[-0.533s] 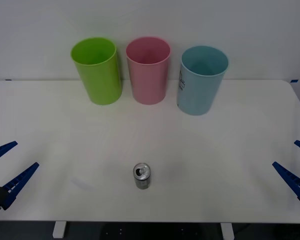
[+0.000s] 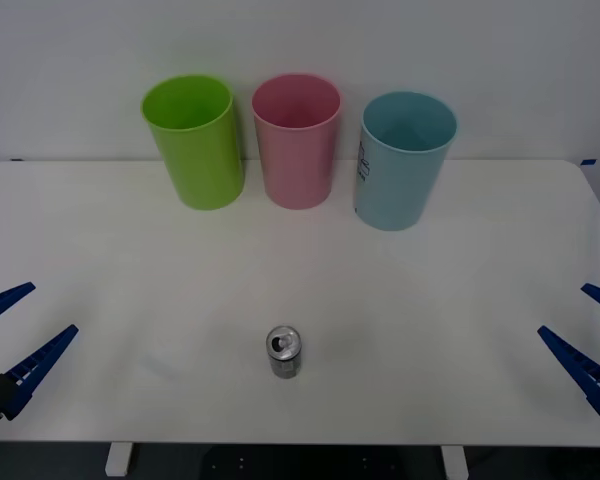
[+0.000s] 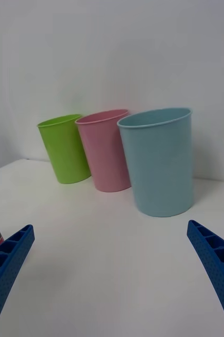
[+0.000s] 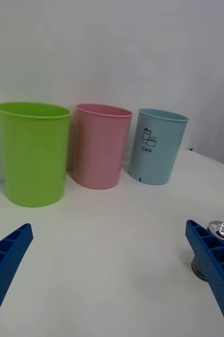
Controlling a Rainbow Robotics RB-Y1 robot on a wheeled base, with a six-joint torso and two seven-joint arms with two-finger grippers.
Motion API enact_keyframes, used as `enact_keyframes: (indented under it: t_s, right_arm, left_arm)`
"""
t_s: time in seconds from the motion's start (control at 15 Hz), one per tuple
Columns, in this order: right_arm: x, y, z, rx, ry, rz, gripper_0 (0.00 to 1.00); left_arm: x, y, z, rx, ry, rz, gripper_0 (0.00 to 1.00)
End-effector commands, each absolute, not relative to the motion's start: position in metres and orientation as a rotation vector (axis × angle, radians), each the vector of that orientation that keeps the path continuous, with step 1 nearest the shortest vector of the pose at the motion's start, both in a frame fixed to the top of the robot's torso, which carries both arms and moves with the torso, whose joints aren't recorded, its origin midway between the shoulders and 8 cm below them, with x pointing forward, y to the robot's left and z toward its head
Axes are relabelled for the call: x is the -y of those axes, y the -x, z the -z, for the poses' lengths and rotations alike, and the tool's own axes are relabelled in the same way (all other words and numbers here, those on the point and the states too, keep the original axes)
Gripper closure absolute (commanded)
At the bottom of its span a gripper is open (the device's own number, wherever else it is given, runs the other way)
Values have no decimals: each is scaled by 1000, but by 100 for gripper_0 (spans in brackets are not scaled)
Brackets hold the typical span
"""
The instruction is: Grasp the object on the table and drop it into the matching bin: aluminum can to the light blue bin, PET bottle to the pink bin.
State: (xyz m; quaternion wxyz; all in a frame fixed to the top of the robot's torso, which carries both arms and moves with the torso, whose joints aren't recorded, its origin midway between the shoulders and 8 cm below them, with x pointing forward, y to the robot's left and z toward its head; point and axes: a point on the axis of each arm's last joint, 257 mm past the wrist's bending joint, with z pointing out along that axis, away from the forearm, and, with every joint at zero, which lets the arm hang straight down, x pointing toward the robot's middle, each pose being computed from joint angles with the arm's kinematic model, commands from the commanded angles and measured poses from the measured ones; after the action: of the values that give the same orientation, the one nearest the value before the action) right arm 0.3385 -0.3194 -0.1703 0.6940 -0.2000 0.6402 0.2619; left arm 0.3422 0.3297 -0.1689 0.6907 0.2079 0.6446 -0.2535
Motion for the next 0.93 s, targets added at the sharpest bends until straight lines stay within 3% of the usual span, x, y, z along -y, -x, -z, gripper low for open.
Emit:
enact_keyframes:
  t_s: [0.07,0.93]
  right_arm:
    - [305,-336,181,-1448,485,-611,0]
    - [221,-315,237,-1473,766,-680,0]
  left_arm:
    - [-330,-342,169,-1441,-465,567,0]
    - [-330,-342,169,-1441,-465,567,0]
